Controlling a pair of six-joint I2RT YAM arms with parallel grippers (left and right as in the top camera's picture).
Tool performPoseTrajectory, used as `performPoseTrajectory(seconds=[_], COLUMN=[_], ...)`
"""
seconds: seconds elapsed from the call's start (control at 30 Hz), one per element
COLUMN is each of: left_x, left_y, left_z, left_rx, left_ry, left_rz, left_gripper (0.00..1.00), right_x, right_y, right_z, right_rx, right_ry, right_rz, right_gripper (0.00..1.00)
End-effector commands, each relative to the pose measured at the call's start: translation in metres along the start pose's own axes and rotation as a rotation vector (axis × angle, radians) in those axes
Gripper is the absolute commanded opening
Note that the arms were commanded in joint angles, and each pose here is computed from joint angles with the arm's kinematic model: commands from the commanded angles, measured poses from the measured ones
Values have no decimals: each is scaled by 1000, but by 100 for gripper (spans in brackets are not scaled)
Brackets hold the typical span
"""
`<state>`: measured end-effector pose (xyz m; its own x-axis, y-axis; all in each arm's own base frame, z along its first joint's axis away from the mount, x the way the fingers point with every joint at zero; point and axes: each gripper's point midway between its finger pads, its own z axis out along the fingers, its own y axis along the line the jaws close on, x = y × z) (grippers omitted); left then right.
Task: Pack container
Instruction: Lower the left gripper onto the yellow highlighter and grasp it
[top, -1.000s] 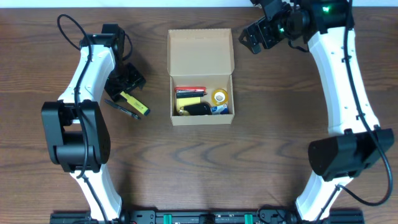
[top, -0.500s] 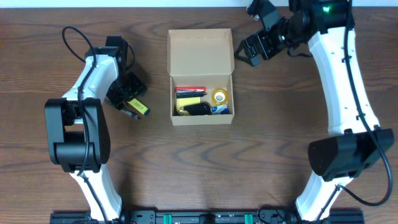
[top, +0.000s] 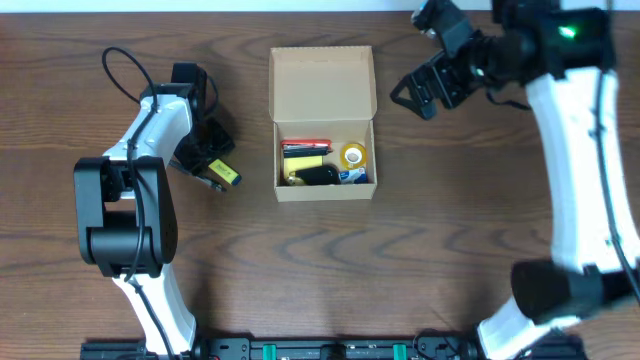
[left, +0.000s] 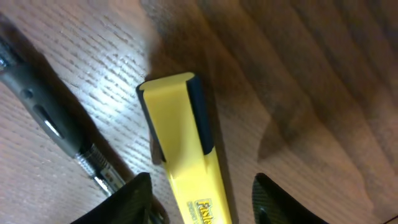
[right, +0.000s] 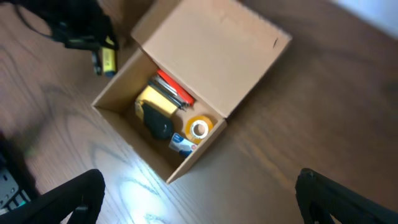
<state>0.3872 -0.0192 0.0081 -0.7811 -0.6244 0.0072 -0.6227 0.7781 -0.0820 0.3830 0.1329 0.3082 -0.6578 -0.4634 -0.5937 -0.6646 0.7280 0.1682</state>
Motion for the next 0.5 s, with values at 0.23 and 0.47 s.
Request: performPoseTrajectory(seconds=[0.23,0.47], left_x=[2,3], left_y=[10,11], left_z=[9,14], left_rx=[-26,-25], left_ry=[-4,-7], left_rz=[0,0], left_gripper=[50,36], right_x=[2,2], right_y=[20,20], right_z=[-37,-37], right_rx=[21,21], right_ry=[-43,-43], right_rz=[-44,-44], right_gripper=[99,99])
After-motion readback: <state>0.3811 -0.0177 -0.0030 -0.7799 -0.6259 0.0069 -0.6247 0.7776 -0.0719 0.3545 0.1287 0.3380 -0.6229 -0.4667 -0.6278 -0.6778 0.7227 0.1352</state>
